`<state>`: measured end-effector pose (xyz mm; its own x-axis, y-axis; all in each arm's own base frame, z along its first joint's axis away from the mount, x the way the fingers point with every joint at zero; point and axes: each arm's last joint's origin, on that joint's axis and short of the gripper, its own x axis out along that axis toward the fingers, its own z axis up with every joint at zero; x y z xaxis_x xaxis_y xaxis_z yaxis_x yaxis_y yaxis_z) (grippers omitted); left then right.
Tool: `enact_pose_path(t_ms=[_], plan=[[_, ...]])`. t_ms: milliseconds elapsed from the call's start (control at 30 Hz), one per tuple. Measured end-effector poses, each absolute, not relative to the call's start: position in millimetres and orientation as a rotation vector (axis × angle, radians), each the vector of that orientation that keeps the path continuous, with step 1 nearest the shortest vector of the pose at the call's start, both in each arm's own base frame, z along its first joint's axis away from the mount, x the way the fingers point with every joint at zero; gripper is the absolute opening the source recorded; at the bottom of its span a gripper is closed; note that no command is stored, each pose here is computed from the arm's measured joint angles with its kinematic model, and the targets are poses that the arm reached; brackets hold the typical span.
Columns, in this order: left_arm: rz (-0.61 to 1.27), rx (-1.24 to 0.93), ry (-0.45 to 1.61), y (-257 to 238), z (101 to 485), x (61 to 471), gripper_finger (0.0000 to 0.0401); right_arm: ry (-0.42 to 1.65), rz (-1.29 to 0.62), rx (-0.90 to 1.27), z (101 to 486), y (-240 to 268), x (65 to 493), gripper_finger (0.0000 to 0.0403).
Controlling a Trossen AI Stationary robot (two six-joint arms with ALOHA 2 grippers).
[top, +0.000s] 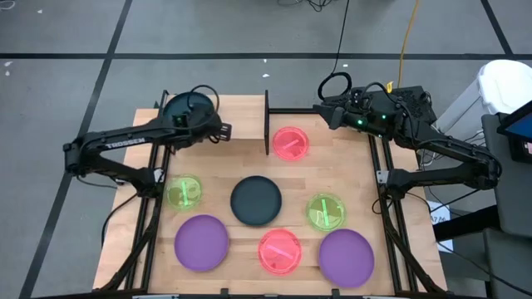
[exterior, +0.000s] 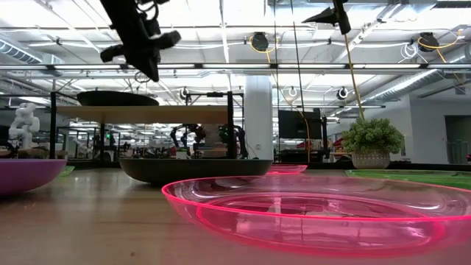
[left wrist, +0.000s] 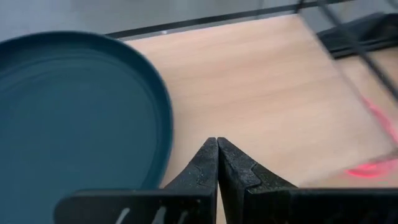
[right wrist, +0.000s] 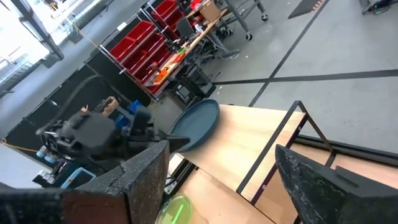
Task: Place and stack plates onto a shelf
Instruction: Put the right green plate on the shelf
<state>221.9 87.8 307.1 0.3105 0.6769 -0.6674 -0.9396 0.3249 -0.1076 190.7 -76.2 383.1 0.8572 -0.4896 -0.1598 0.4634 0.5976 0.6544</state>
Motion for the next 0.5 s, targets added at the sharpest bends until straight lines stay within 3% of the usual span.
enact_pose_path(t_ms=[500], plan=[[0.912,-0.574,0.521,55,334,200,0.0003,0.105,-0.58,0.909,364,-73,198,0.0272]])
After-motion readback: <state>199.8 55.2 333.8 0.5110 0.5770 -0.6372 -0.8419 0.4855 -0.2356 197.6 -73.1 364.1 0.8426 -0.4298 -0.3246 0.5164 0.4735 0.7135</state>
